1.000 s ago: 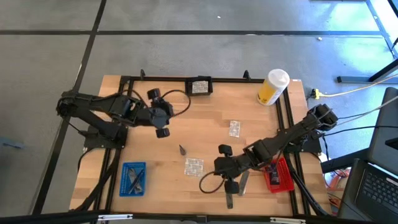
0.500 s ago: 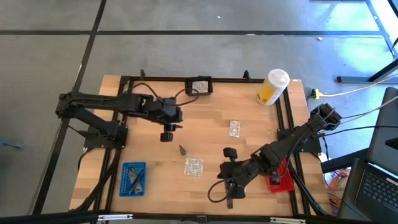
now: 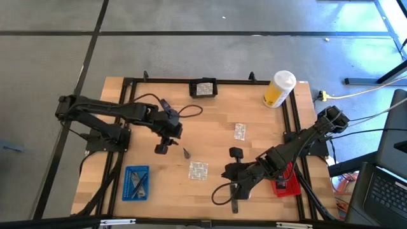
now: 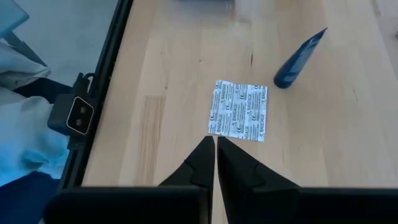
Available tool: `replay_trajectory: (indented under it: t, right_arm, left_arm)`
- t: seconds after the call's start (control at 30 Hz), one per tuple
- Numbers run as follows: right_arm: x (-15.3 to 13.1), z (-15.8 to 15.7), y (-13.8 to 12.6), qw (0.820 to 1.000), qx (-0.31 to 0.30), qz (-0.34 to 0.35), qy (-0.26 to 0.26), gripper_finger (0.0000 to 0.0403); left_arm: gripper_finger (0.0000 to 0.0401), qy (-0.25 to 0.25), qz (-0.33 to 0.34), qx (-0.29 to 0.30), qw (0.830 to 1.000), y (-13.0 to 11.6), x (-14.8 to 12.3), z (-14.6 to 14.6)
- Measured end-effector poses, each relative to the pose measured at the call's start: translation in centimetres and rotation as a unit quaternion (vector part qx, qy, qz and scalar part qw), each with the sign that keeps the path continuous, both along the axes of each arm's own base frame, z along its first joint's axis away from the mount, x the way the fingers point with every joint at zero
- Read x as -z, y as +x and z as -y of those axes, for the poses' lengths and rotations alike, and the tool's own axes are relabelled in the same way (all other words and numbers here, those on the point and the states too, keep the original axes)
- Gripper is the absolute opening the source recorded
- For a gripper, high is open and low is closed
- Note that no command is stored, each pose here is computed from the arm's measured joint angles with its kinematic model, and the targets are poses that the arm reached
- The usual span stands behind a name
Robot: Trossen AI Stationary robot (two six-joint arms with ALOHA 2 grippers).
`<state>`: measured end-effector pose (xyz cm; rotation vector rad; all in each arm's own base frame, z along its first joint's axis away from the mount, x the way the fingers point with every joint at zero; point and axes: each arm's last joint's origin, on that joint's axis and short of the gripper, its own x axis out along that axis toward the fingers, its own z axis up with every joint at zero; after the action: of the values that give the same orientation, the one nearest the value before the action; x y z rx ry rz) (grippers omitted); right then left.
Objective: Pick & Place Travel size toiletries
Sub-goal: Put the blue shave butter into the red bin
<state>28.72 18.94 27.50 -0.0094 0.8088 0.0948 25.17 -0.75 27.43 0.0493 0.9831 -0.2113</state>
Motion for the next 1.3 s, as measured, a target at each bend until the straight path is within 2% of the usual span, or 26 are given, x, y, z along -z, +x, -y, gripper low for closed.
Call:
replay_trajectory:
  t: [0.23,0.4,0.57,0.7,0.8,1.07,1.3]
  right_arm:
    - [0.0,0.0,0.0,1.0,-0.002,0.001,-0.003,0.002]
    - [0.0,0.1,0.0,1.0,0.006,0.006,-0.011,0.002]
    - [0.0,0.1,0.0,1.0,0.006,0.006,-0.011,0.002]
    - [0.0,0.1,0.1,1.0,0.01,0.009,-0.015,0.002]
    - [-0.1,0.1,0.1,1.0,0.013,0.012,-0.019,0.002]
    - [0.0,0.1,0.1,1.0,0.013,0.012,-0.02,0.002]
    - [0.0,0.1,0.1,1.0,0.014,0.012,-0.019,0.002]
  left_arm:
    - [0.0118,0.024,0.038,0.056,0.997,0.3,1.9,1.2]
    - [0.0118,0.037,0.043,0.084,0.995,0.3,1.9,1.8]
    - [0.0119,0.079,0.042,0.107,0.99,0.2,2.0,2.2]
    - [0.012,0.09,0.049,0.118,0.988,0.2,1.9,2.5]
    - [0.0117,0.111,0.039,0.113,0.987,0.5,2.3,2.4]
    - [0.0112,0.128,-0.009,0.145,0.981,1.9,5.0,2.6]
    - [0.0109,0.134,-0.022,0.157,0.978,2.7,6.2,2.7]
